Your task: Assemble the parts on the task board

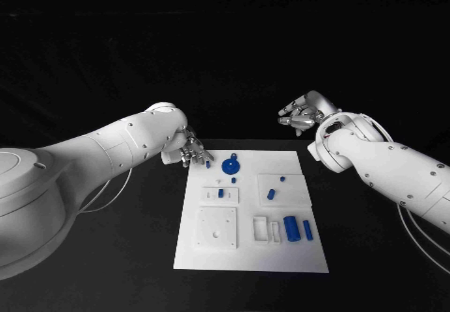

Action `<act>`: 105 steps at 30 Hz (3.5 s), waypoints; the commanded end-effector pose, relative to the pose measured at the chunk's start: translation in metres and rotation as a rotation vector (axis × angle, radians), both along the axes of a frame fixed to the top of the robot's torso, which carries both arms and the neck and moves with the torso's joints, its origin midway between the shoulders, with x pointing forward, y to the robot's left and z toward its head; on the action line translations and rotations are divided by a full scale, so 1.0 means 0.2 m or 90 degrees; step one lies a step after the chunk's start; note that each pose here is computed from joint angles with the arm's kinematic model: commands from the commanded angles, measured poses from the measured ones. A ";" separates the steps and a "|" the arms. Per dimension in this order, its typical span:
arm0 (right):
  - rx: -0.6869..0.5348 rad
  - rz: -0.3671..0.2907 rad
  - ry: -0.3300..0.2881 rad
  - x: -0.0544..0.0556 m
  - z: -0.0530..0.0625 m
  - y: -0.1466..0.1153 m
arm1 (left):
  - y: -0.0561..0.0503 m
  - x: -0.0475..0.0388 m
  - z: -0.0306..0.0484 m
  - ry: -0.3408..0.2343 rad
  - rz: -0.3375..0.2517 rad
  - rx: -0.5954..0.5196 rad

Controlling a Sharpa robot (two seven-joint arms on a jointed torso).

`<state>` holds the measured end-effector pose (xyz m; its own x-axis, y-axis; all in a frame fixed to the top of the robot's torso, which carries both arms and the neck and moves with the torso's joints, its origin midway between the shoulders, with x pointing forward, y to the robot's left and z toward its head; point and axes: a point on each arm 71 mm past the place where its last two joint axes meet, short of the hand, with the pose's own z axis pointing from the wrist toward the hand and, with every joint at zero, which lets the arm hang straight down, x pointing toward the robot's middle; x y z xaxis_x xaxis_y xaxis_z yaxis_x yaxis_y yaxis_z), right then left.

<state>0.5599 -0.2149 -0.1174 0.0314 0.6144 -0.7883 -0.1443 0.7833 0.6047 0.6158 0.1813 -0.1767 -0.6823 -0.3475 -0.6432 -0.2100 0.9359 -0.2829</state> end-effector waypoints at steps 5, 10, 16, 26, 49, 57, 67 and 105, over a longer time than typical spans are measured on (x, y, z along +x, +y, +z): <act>0.000 0.002 -0.003 0.00 0.00 0.01 | -0.02 -0.005 -0.020 0.009 -0.018 0.000; -0.001 0.003 -0.001 0.00 0.00 0.01 | -0.03 -0.005 -0.024 0.009 -0.020 -0.002; 0.000 0.003 0.000 0.00 0.00 0.02 | -0.04 -0.006 -0.026 0.011 -0.023 -0.003; 0.000 0.003 0.001 0.00 0.00 0.02 | -0.04 -0.001 -0.025 0.007 -0.019 -0.017; -0.001 0.003 0.002 0.00 -0.01 0.02 | -0.05 -0.007 -0.032 0.020 -0.019 -0.038; -0.001 0.002 0.002 0.01 -0.01 0.01 | -0.04 -0.006 -0.026 0.003 0.007 -0.068; -0.005 -0.006 0.004 0.01 -0.01 -0.02 | -0.06 -0.061 -0.010 -0.009 0.030 -0.113; 0.078 -0.036 -0.015 0.02 -0.02 -0.12 | -0.01 -0.448 -0.091 -0.058 0.021 -0.131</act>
<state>0.5632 -0.2385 -0.1232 0.0626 0.6479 -0.7592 -0.0998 0.7609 0.6411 0.5260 0.1812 -0.1959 -0.6348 -0.4885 -0.5986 -0.2060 0.8537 -0.4783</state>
